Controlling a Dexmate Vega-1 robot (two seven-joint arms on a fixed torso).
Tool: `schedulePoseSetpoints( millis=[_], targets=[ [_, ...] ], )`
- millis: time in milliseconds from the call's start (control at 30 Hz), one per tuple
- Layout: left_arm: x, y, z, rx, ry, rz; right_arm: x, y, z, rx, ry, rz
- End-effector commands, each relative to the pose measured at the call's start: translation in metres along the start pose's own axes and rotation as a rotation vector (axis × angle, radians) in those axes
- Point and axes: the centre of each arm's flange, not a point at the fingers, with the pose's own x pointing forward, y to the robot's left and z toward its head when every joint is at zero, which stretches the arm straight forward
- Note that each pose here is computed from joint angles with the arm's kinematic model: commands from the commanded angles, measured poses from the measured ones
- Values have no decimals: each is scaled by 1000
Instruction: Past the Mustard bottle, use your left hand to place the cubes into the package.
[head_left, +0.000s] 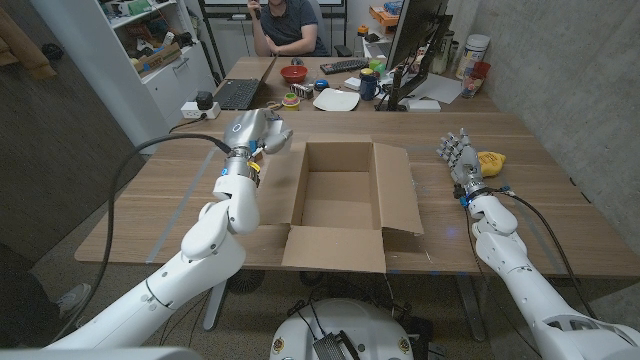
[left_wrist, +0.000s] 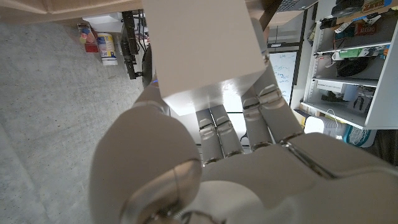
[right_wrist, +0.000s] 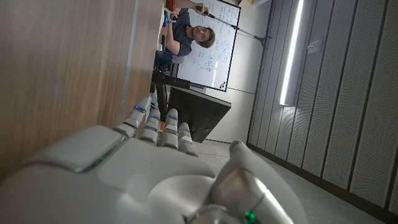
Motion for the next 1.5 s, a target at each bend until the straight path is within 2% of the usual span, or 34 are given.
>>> schedulePoseSetpoints(
  millis=[33, 133, 267, 667, 1067, 1500],
  targets=[
    [3, -7, 16, 21, -53, -42, -3, -6, -1, -14, -2, -10],
    [3, -9, 20, 16, -65, -50, -4, -6, 7, -48, -24, -6],
    [3, -12, 24, 7, -75, -59, -5, -5, 22, -68, -83, -4],
    [1, -17, 30, 20, -92, -70, -4, 3, 50, -119, -152, 27],
    [3, -22, 38, 12, -130, -100, -8, 12, 68, -152, -219, 54],
    [5, -29, 41, -9, -153, -128, -12, 24, 83, -176, -267, 81]
  ],
)
